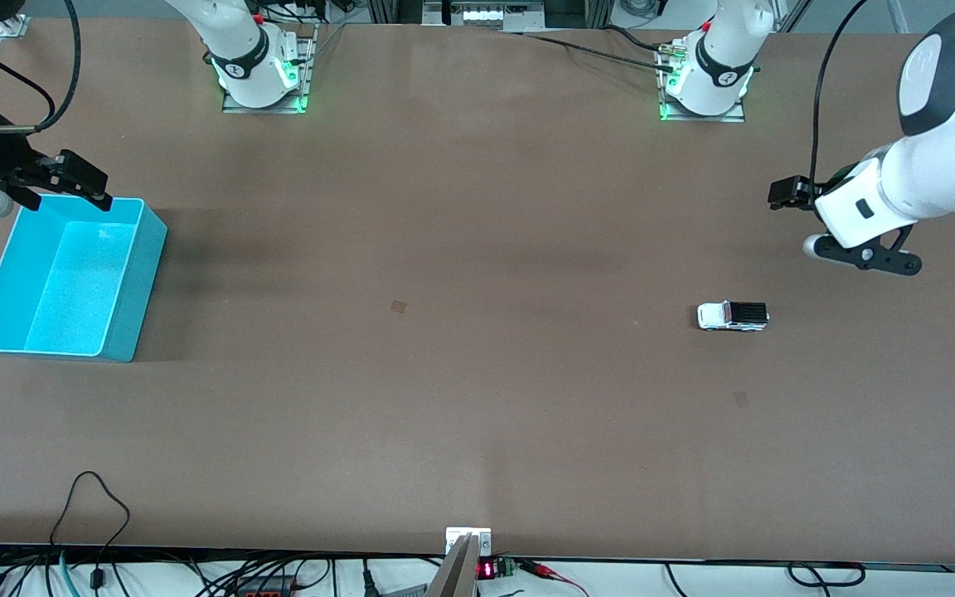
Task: Wind and store white jeep toy
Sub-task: 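Move the left gripper down over the white toy jeep, then grasp the white toy jeep with the left gripper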
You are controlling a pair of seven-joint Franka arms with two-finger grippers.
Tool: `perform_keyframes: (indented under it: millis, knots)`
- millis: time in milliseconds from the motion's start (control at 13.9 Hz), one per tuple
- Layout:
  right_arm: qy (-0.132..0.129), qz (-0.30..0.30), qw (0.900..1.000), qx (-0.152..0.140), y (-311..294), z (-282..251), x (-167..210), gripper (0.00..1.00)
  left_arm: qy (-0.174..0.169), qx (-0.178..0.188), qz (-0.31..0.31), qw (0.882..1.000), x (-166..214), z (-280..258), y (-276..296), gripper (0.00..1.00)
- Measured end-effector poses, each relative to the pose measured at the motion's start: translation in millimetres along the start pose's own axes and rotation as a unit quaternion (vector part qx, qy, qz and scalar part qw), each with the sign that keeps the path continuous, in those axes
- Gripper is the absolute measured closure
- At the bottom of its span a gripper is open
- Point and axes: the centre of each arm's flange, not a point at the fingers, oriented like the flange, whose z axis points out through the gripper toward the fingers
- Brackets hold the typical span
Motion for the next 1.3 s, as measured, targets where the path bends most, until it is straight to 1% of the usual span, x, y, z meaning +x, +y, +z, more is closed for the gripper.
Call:
perform_keyframes:
  millis: [72,216,360,504,576,720,792,1008,1152,1295]
  knots:
    - [0.000,0.000,1.000,0.000,0.0,0.0,-0.1,0.00,0.000,0.001,0.044,0.999,5.8,5.3,-4.3,0.00]
    - [-0.001,0.000,1.000,0.000,-0.1,0.1,-0.2,0.00,-0.001,-0.001,0.115,0.993,14.9,17.1,-17.2,0.00]
    - [-0.001,0.000,1.000,0.000,-0.2,0.0,-0.2,0.00,0.009,-0.001,0.191,0.982,25.8,32.9,-35.0,0.00]
    - [-0.001,0.000,1.000,0.000,-0.4,-0.1,-0.2,0.00,0.031,0.010,0.274,0.961,42.5,68.4,-53.6,0.00]
    - [-0.001,0.000,1.000,0.000,-0.4,0.0,-0.2,0.00,0.042,0.018,0.305,0.951,49.6,91.5,-60.5,0.00]
    - [-0.001,0.000,1.000,0.000,-0.5,0.0,-0.2,0.00,0.061,0.034,0.351,0.934,58.1,139.2,-67.3,0.00]
    - [-0.001,0.000,1.000,0.000,-0.6,-0.1,-0.3,0.00,0.070,0.044,0.375,0.923,60.1,158.6,-67.0,0.00]
    - [-0.001,-0.002,1.000,0.000,-1.8,-0.1,-0.3,0.00,0.091,0.074,0.448,0.886,62.6,209.2,-63.9,0.00]
    - [-0.001,-0.002,1.000,0.000,-2.7,-0.1,-0.3,0.00,0.103,0.094,0.490,0.861,66.0,233.8,-63.4,0.00]
    - [-0.001,-0.003,1.000,0.000,-3.4,-0.2,-0.3,0.00,0.111,0.109,0.519,0.840,73.1,256.0,-64.6,0.00]
